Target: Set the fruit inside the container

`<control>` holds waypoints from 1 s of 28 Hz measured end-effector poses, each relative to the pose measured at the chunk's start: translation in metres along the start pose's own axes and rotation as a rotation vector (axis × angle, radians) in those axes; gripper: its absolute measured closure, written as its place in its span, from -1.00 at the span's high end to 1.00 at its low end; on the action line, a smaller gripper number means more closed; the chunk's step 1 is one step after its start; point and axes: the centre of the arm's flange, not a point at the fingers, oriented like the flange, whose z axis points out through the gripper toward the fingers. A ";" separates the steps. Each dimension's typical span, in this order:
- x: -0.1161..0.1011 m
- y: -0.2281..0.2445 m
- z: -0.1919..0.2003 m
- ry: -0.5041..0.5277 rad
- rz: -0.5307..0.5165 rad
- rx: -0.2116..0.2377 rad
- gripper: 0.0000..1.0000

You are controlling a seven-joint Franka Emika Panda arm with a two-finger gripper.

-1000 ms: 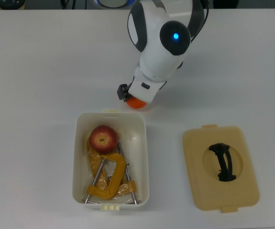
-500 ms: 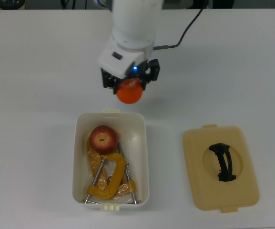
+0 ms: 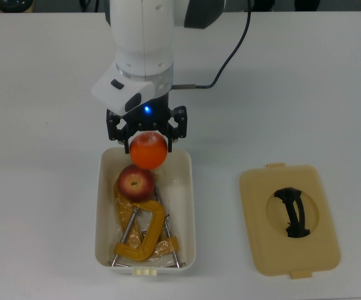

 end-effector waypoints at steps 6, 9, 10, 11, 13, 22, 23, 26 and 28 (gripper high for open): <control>-0.001 0.007 0.001 -0.010 0.010 -0.007 1.00; -0.004 0.018 -0.002 -0.054 0.025 -0.017 1.00; -0.005 0.022 -0.003 -0.065 0.030 -0.020 1.00; -0.006 0.026 -0.006 -0.075 0.035 -0.024 1.00; -0.009 0.034 -0.013 -0.097 0.041 -0.031 1.00; -0.037 0.071 -0.047 -0.255 -0.035 -0.020 1.00; -0.038 0.073 -0.048 -0.260 -0.038 -0.019 1.00; -0.039 0.077 -0.047 -0.266 -0.038 -0.018 1.00; -0.040 0.077 -0.047 -0.267 -0.038 -0.018 1.00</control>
